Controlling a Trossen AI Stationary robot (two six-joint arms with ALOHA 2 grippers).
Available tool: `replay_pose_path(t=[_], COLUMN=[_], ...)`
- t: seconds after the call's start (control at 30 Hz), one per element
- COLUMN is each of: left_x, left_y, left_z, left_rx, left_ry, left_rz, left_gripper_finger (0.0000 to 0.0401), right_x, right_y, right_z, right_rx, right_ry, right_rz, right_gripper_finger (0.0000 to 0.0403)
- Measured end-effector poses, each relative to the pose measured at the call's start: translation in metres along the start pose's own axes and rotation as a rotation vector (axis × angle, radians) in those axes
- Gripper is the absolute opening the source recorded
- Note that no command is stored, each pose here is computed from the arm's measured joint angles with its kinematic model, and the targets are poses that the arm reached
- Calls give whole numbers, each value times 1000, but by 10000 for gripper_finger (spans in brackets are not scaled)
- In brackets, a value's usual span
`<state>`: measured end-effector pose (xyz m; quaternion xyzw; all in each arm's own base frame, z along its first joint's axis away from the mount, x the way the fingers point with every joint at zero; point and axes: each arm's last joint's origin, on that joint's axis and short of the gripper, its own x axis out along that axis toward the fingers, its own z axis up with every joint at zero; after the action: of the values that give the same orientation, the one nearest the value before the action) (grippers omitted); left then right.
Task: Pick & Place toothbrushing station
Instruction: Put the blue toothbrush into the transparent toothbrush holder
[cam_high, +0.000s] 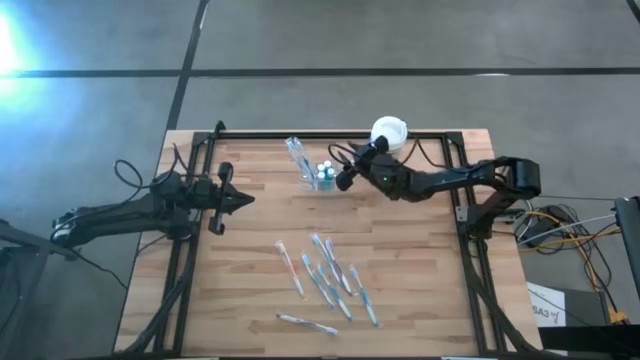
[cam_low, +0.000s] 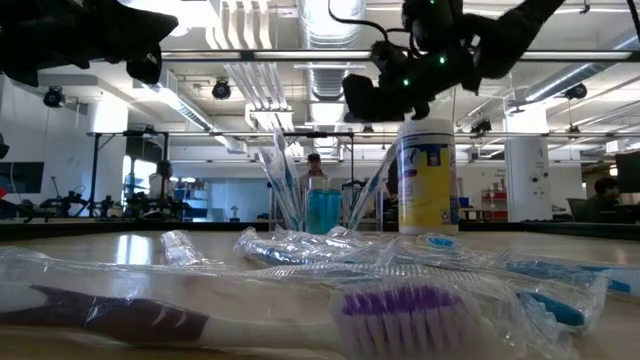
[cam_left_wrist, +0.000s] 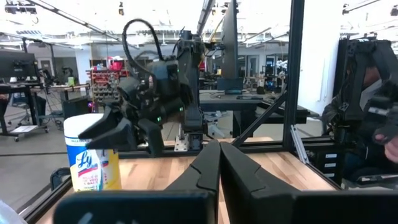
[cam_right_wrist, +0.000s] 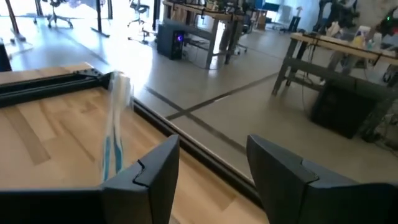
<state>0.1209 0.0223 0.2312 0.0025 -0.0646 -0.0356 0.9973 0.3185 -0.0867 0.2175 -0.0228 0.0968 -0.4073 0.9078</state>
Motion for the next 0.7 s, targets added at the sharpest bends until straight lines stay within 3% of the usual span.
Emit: replay_pose_path(t=[0.23, 0.43, 0.5, 0.7], left_x=[0, 0, 0, 0], left_y=[0, 0, 0, 0], left_z=[0, 0, 0, 0], left_rx=[9, 7, 6, 7], left_ry=[-5, -2, 1, -4], left_rz=[0, 0, 0, 0], left_gripper_finger=[10, 20, 21, 16], right_x=[-36, -103, -123, -165], right_y=[17, 32, 32, 37], right_z=[66, 112, 117, 104], right_rx=[-133, -281, -290, -222], right_ry=[76, 244, 340, 597], right_rz=[108, 337, 387, 415], right_gripper_finger=[160, 63, 24, 10])
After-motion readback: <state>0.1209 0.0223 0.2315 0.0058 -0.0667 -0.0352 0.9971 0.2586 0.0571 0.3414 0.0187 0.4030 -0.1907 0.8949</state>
